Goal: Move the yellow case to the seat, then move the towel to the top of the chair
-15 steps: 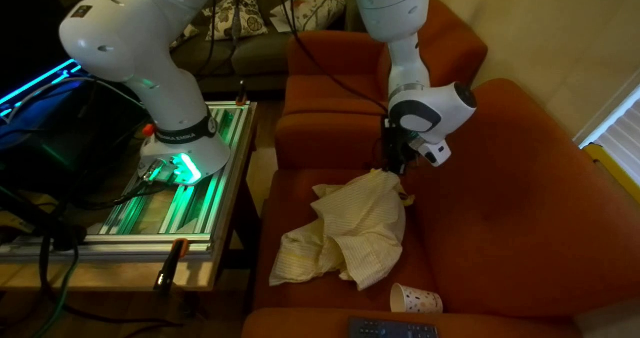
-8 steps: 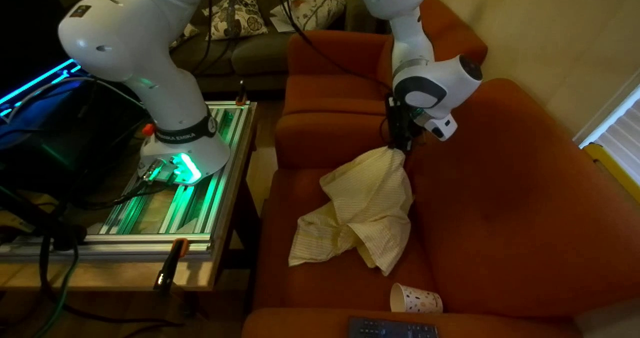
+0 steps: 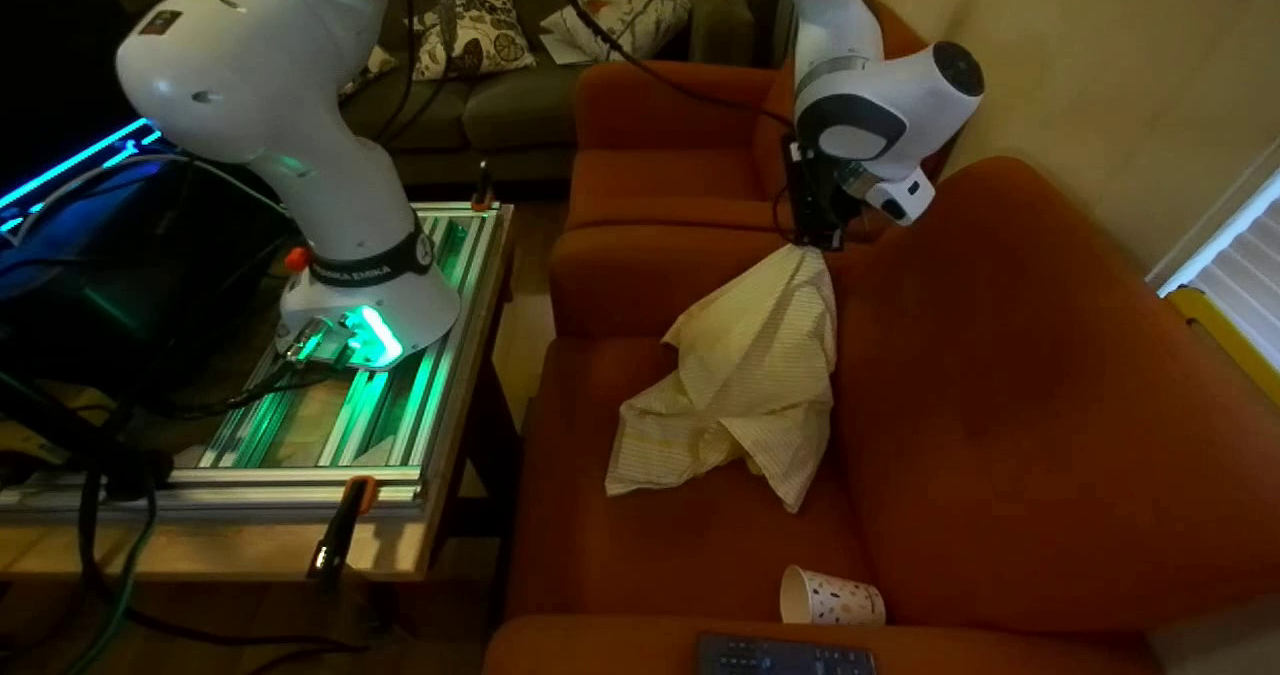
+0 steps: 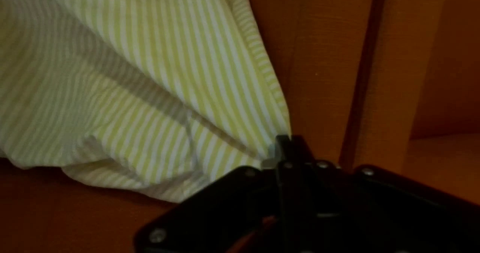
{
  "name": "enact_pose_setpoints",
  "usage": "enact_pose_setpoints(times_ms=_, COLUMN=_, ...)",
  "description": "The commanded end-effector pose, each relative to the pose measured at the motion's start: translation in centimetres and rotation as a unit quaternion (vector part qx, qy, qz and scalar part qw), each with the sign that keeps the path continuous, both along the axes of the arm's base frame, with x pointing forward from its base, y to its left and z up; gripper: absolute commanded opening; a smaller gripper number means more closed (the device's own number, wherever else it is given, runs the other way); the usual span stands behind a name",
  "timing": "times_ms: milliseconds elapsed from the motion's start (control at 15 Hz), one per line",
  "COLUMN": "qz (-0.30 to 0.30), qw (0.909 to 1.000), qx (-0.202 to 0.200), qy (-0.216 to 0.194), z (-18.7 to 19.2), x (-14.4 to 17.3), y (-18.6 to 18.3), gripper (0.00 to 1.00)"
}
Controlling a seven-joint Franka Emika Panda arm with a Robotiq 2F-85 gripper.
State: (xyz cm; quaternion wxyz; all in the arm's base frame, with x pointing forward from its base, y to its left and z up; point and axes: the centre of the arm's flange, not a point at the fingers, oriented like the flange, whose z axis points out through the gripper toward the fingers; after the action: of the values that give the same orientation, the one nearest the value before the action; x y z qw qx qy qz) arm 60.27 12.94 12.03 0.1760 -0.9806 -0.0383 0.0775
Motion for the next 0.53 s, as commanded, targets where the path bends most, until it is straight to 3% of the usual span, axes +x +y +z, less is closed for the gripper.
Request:
enact_pose_setpoints(times_ms=0, qz=0.005, qw=0.9999, qx=0.013, qy=-0.007, z=3.3, x=-1.1, y=0.5, gripper=0.01)
enact_pose_setpoints(times_ms=467, qz=0.029, qw=0.9983, qx=0.03, qy=-0.042, z=7.6, x=-1.1, y=2.7, gripper=0.01)
